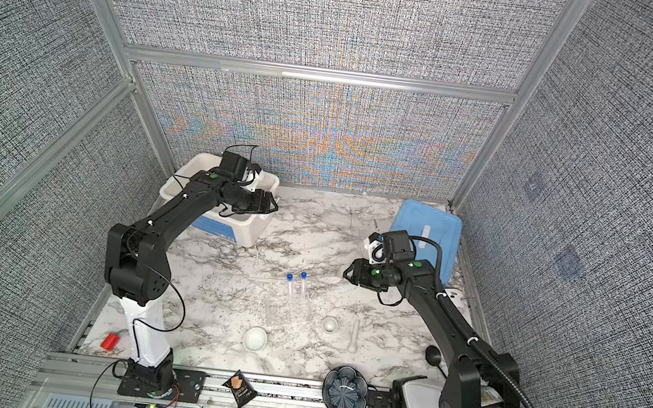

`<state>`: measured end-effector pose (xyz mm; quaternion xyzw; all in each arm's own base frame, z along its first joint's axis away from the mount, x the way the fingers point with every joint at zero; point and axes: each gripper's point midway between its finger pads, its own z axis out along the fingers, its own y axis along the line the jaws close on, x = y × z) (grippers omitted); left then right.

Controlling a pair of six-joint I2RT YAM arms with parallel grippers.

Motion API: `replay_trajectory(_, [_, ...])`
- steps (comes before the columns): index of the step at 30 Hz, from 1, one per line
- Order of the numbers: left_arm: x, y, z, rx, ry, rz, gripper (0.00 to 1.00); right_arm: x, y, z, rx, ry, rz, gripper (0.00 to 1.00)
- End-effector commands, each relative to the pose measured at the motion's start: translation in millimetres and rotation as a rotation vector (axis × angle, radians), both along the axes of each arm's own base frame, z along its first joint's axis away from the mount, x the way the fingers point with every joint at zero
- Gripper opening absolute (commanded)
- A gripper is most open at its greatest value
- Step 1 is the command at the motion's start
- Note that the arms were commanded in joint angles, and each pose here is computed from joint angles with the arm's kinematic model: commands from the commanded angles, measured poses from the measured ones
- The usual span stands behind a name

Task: Organize the chemistry lab equipment

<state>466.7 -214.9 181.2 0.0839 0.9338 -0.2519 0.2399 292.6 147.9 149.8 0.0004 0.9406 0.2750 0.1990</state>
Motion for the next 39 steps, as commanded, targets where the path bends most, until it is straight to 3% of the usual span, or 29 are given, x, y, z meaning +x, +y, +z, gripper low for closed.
replay_trajectory(1, [-5,-20,-1,-0.056,0.046,-0.036,0.80,14,-12,3,-0.005,-0.030,-0.099,0.54])
replay_trajectory(7, [-5,-70,-9,-0.098,0.049,-0.075,0.78,18,-33,-7,-0.024,0.011,-0.190,0.54])
replay_trajectory(13, [-4,-129,4,-0.206,0.026,-0.065,0.75,23,-52,-1,-0.088,-0.036,-0.248,0.55])
replay_trajectory(18, [-7,-168,1,-0.262,0.041,-0.060,0.74,34,-50,5,-0.066,-0.054,-0.253,0.55])
replay_trajectory(23, [-14,-195,30,-0.342,0.029,-0.117,0.74,47,-36,14,0.007,-0.098,-0.218,0.55])
replay_trajectory(28, [-19,-171,80,-0.297,-0.058,-0.121,0.75,66,-2,36,0.093,-0.167,-0.138,0.57])
replay_trajectory(31, [-19,-131,107,-0.254,-0.122,-0.070,0.76,78,24,52,0.071,-0.204,-0.085,0.60])
replay_trajectory(35, [-18,-54,136,-0.163,-0.223,0.050,0.78,105,52,65,0.063,-0.227,-0.082,0.61])
replay_trajectory(39, [-17,37,126,0.087,-0.313,0.236,0.87,126,77,57,-0.027,-0.234,-0.094,0.60])
